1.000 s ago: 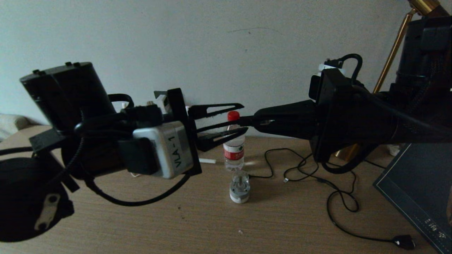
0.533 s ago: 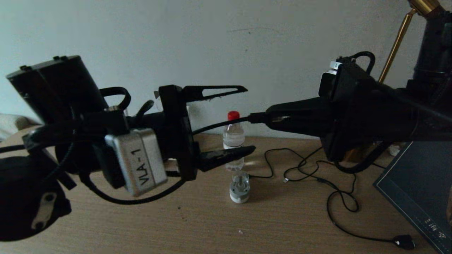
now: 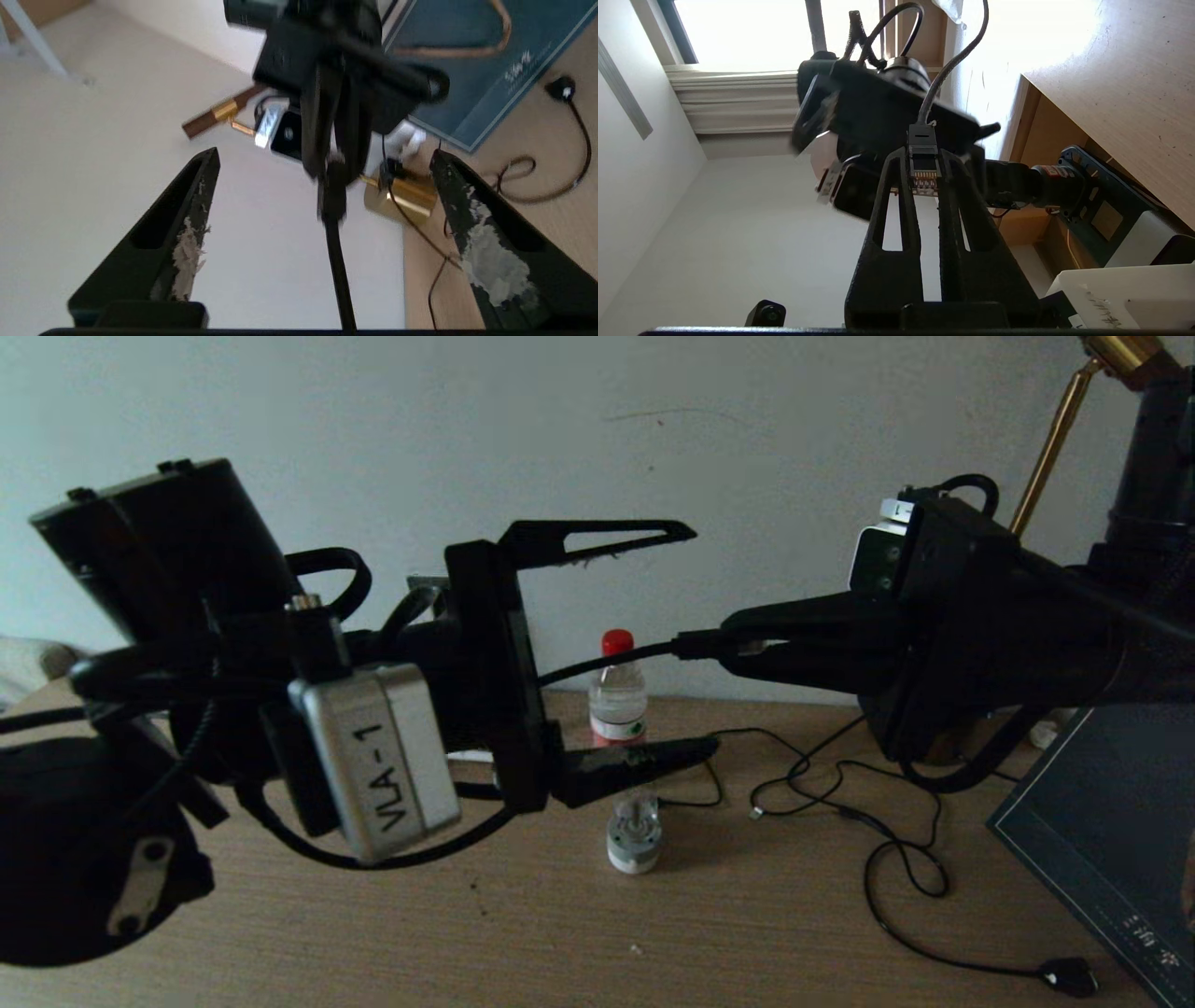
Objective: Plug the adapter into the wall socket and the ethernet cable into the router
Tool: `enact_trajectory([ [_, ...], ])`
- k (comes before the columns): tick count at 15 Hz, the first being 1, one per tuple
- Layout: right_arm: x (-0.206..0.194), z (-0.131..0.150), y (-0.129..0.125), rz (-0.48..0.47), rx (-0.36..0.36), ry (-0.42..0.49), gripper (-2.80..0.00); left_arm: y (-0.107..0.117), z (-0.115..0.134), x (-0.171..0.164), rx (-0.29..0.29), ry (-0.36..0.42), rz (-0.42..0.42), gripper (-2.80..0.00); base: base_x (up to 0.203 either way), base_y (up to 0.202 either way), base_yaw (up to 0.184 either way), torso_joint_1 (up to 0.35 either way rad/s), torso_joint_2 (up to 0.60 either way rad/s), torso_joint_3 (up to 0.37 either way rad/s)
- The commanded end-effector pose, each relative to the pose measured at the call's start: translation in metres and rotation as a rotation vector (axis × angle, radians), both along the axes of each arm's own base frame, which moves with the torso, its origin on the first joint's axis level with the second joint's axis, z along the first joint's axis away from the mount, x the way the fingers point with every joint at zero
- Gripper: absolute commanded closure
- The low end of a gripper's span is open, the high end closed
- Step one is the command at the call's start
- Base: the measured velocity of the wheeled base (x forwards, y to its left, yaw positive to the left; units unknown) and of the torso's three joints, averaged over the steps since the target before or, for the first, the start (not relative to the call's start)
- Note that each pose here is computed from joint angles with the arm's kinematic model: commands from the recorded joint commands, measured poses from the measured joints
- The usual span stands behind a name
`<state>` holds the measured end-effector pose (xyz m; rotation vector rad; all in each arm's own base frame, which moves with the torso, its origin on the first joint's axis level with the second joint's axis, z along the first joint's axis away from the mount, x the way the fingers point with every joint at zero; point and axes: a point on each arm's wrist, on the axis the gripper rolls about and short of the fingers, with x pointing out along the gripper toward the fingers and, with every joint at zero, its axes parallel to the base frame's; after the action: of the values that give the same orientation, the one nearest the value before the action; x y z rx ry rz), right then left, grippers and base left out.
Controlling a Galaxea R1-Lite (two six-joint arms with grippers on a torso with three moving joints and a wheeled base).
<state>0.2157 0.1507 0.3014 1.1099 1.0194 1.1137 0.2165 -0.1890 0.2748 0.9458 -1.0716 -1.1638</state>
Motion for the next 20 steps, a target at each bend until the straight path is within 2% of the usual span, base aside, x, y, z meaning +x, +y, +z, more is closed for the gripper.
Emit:
enact_trajectory([
  [1, 0.0006, -0.0009, 0.0005, 0.005, 0.0, 0.009, 0.0, -0.0048, -0.0001, -0.0009, -0.001, -0.008, -0.018, -2.8, 0.0, 0.0, 0.0, 0.0, 0.0, 0.0],
  [9, 0.0002, -0.0016, 0.0003, 0.007, -0.001, 0.011, 0.0, -0.0046, -0.0034, 0.0024, 0.005, 0.003, -0.007, -2.8, 0.0, 0.0, 0.0, 0.0, 0.0, 0.0],
  [10, -0.0004, -0.0023, 0.0004, 0.008, -0.002, 0.013, 0.0, -0.0047, -0.0043, 0.0033, 0.007, 0.006, -0.006, -0.99, 0.0, 0.0, 0.0, 0.0, 0.0, 0.0],
  [11, -0.0005, -0.0027, 0.0003, 0.008, -0.002, 0.015, 0.0, -0.0044, -0.0043, 0.0036, 0.007, 0.006, -0.004, 0.0, 0.0, 0.0, 0.0, 0.0, 0.0, 0.0],
  [20, -0.0034, -0.0025, -0.0001, 0.015, -0.002, 0.014, 0.0, -0.0067, -0.0075, 0.0067, 0.013, 0.024, -0.003, 0.0, 0.0, 0.0, 0.0, 0.0, 0.0, 0.0],
])
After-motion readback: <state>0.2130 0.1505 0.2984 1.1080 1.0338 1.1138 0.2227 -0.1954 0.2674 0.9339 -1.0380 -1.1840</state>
